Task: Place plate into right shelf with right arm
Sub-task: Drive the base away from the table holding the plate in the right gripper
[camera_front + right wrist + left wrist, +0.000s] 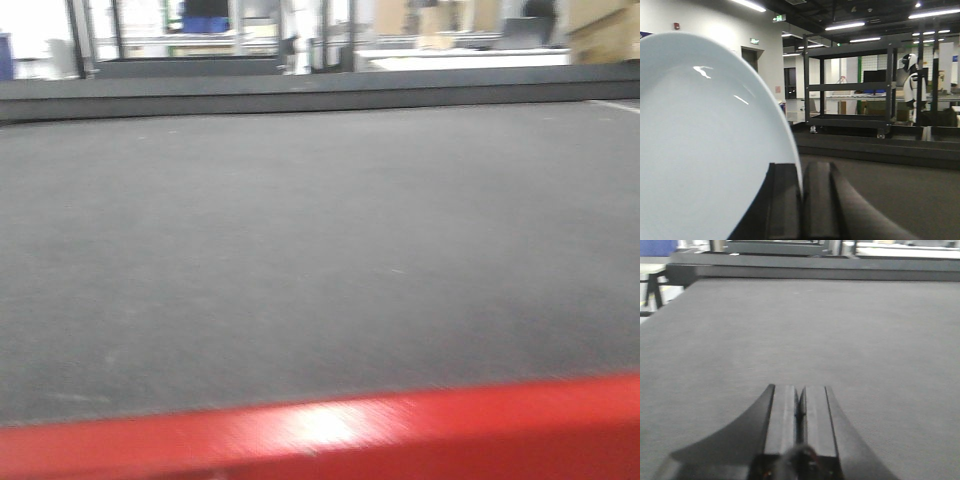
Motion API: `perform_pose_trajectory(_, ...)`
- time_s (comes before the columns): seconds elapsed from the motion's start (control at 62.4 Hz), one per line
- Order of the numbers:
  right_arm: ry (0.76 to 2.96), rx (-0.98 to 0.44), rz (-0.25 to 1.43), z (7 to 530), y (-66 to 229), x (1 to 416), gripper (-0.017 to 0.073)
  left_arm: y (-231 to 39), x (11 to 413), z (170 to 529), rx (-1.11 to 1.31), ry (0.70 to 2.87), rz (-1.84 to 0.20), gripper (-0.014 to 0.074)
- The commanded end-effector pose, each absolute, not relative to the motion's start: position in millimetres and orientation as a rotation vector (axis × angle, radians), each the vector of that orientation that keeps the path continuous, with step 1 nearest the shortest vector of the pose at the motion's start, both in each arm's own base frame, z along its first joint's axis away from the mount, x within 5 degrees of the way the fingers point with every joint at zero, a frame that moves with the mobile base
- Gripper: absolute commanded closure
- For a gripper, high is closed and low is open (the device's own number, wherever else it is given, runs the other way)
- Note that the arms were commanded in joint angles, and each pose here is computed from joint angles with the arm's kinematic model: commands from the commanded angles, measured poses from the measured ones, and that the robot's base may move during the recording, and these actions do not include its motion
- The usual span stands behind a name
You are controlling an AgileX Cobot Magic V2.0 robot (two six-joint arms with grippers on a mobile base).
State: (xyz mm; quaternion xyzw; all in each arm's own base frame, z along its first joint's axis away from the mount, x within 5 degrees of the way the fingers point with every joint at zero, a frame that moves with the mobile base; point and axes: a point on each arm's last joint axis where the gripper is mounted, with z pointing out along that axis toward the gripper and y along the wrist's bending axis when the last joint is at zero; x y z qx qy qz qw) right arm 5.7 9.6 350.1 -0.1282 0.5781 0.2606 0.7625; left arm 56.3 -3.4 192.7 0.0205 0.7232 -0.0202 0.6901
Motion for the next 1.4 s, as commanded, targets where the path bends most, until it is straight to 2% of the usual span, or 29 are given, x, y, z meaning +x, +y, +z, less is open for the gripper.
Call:
perform_pose_trajectory(0.0,1.150,-0.236,0.558,366.0,5.5,3.1,0.0503,-3.1,56.3,197.5,0.033,1.535,-0.051,0.0640)
perform_pose_trajectory(1.379,1.149,-0.237,0.560,366.1,5.4,3.1,0.0503,-3.1,56.3,197.5,0.033,1.535,-0.051,0.0640)
